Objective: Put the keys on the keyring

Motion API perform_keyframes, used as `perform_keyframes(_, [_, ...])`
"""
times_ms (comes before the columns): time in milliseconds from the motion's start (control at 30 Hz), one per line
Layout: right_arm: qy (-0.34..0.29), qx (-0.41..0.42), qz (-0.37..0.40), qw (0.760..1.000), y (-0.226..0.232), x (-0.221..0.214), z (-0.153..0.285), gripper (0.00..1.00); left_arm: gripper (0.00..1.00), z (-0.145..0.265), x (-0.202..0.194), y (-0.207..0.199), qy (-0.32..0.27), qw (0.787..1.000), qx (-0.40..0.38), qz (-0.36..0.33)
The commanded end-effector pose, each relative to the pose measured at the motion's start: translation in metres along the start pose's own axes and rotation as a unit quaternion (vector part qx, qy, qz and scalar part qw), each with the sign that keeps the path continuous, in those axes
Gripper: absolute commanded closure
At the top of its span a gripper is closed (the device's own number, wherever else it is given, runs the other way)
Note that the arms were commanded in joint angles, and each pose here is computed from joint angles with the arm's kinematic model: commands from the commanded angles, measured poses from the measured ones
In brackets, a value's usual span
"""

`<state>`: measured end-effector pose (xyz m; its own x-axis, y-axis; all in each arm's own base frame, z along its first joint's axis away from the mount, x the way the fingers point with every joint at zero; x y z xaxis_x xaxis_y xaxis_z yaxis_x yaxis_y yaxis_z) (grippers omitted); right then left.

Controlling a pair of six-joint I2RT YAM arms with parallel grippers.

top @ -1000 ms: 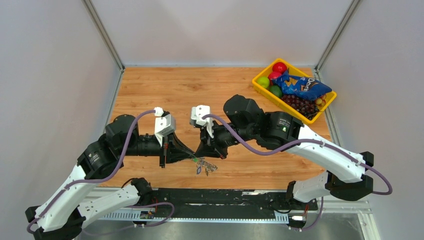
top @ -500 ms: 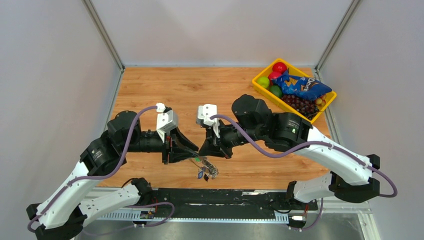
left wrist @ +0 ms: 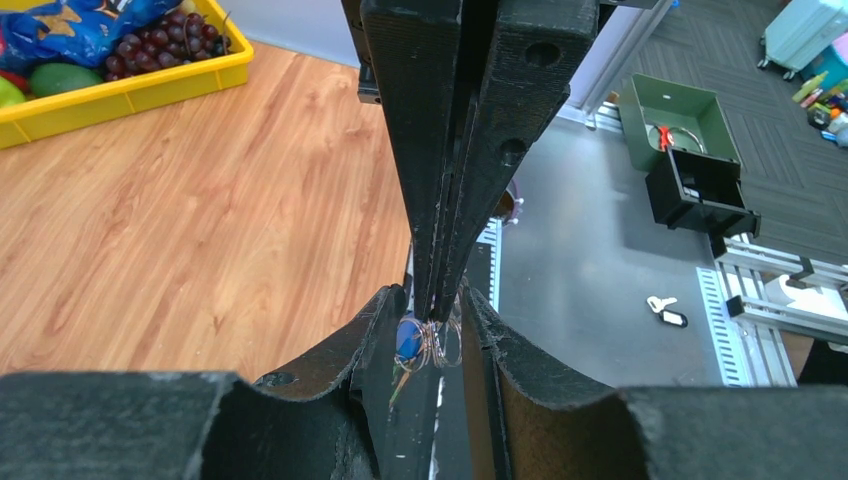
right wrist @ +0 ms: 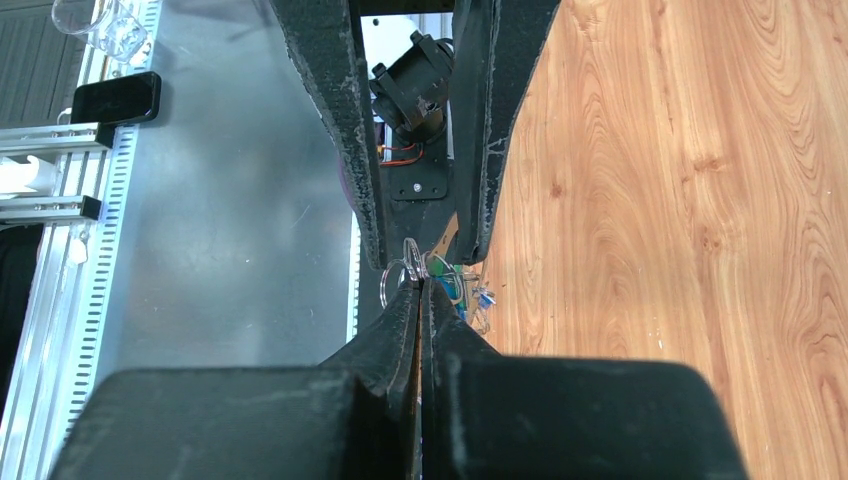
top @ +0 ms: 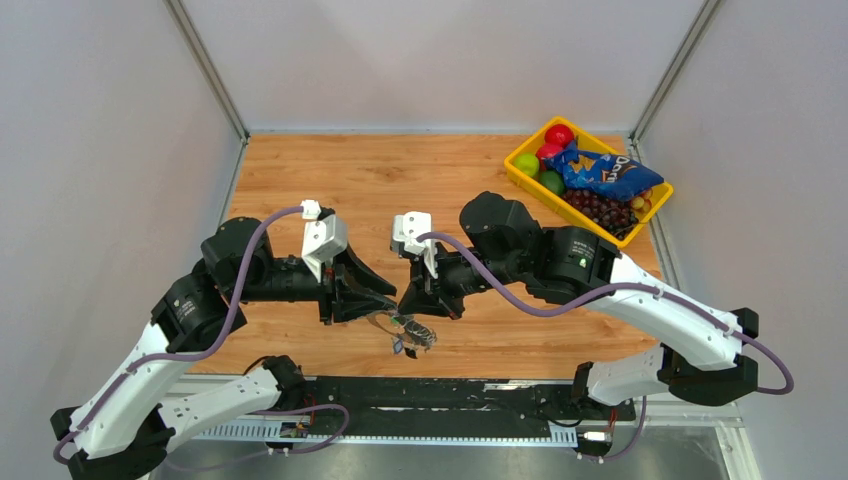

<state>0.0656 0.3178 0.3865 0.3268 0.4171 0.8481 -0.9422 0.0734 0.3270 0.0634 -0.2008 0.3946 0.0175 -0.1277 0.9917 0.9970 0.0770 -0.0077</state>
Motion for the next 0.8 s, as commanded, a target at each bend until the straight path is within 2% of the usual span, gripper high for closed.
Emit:
perform_keyframes(0, [-0.026,0.003,0.008,1.0,0.004,0.014,0.002,1.0,0.63,0.004,0.009,-0.004,-0.011,1.0,-0.01,-0.021])
perform_keyframes(767, [-0.035,-0.01,0.005,0.999,0.003,0.022,0.004,1.0,0.68,0.006,-0.011,0.001,0.036,0.999,0.006,-0.017])
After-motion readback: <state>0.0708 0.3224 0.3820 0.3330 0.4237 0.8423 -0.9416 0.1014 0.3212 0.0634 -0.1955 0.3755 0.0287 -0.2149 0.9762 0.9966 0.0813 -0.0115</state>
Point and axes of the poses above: each gripper's point midway between its finger pads, its own z axis back along the fingers, its own y axis along the line the jaws close on, x = y × z, the point moved 4 cm from there along z, back along the fingers, and after that the axes turned 12 degrees about -z, right-handed, at the moved point
